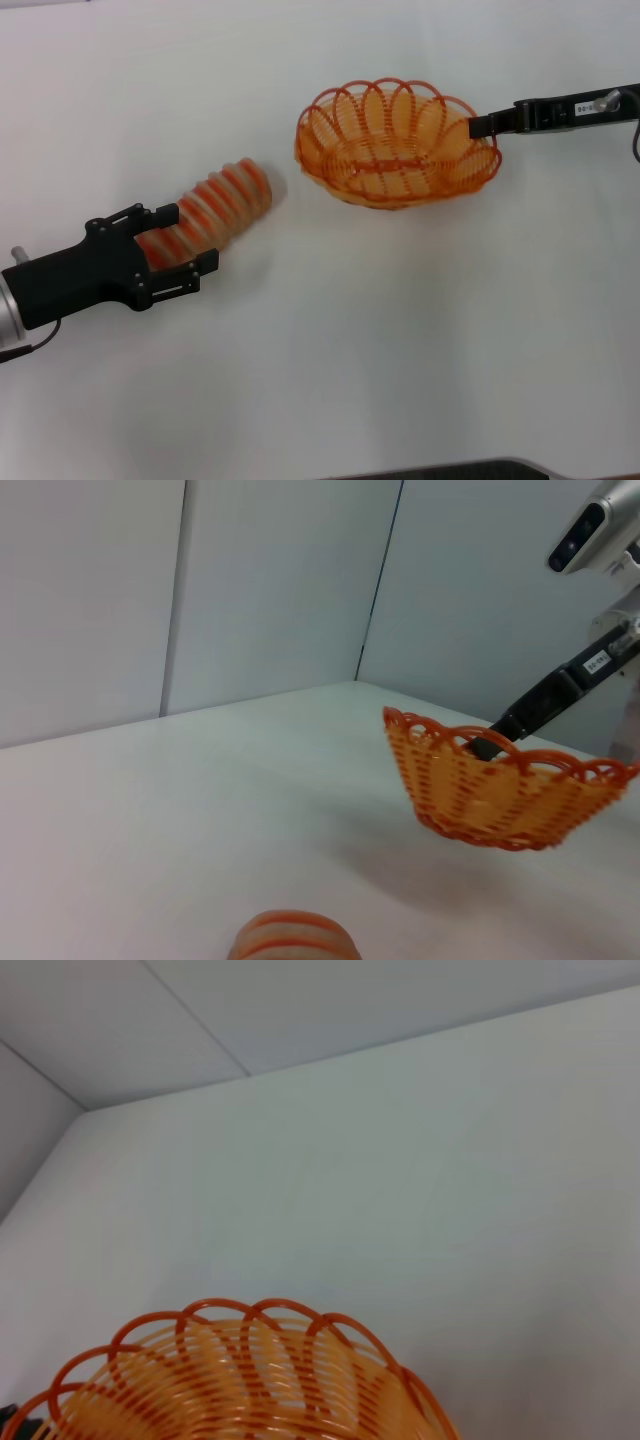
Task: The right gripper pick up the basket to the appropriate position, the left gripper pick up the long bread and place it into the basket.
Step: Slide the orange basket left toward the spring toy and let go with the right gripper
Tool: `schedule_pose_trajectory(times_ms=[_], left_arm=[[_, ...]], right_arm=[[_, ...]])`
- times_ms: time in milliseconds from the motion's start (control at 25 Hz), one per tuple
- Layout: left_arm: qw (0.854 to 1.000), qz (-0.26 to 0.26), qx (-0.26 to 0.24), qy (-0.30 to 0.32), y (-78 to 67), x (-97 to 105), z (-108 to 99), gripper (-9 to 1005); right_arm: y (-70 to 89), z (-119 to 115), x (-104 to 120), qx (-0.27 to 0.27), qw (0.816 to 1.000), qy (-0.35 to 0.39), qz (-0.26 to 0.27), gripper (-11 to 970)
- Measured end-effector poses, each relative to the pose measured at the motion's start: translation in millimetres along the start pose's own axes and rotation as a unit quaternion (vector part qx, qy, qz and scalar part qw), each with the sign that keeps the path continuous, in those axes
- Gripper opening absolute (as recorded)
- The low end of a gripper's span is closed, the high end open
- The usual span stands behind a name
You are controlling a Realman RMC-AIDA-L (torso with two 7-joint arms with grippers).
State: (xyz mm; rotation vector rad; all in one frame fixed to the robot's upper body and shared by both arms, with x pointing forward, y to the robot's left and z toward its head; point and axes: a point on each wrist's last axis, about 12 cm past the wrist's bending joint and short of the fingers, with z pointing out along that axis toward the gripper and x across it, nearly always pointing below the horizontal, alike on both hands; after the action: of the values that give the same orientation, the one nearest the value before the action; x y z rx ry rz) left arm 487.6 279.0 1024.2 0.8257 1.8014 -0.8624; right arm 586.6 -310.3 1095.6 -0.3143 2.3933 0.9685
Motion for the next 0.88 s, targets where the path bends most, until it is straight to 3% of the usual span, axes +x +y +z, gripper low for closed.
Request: schedule_pose_trajectory(times_ms=[280,880], left_arm=[[1.0,0.004,-0.002,0.001,0.0,0,-1,807],[1.0,0.007,-0.004,0.004,0.9,0,-1,805]], right_arm=[[-4.7,12,1,0.021,0.999,-0.01,0.022,82],[0.2,34,1,0.032,0.999,-0.015,0.026,92]])
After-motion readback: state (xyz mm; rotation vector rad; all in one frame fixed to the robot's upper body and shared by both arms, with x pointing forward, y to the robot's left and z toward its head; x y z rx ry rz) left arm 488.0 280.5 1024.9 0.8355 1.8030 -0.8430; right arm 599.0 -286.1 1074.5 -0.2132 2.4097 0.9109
